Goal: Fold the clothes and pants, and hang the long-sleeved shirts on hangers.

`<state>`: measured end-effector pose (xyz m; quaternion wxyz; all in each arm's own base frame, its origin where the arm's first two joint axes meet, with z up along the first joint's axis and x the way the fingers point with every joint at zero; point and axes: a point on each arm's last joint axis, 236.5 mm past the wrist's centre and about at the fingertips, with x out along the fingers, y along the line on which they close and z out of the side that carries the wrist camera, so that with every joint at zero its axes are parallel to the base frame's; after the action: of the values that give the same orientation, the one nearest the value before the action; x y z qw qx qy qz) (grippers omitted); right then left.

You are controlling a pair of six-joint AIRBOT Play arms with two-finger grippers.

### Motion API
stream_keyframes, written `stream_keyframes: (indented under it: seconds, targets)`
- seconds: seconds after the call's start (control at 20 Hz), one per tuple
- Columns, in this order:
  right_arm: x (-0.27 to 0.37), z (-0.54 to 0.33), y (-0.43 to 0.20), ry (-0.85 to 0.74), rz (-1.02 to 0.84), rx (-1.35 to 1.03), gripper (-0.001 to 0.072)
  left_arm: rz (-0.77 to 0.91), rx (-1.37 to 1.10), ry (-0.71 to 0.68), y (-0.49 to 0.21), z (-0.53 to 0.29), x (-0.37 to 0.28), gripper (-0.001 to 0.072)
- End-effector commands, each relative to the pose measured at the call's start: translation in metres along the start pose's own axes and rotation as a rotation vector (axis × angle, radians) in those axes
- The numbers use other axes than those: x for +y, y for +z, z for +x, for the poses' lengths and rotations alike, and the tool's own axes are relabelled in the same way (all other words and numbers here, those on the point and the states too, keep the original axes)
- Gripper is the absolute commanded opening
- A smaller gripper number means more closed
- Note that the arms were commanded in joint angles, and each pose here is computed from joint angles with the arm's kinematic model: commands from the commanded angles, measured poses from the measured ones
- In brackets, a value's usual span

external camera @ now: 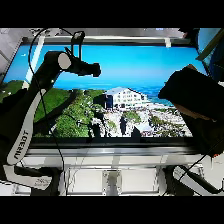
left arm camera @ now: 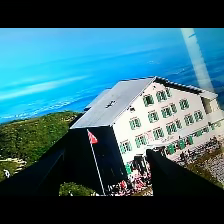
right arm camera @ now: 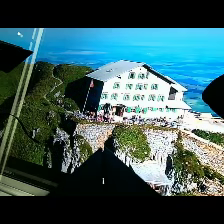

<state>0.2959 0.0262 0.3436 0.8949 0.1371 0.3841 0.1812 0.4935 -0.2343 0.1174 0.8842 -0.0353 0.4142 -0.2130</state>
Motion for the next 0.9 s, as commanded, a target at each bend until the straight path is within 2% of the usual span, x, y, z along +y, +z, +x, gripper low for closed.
stream_keyframes:
  seconds: [0.0,0.85]
  targets:
    - [0.0005,0.0000,-0.0002,0.001,-0.004,0.001,0.0005,0.001,0.000,-0.001,0.0001,0.0002,-0.0004,0.0581]
    - [0.0011,-0.0003,0.0037,0.001,-0.013,-0.017,0.0005,-0.001,-0.001,0.002,-0.0001,0.0061,0.0015,0.0581]
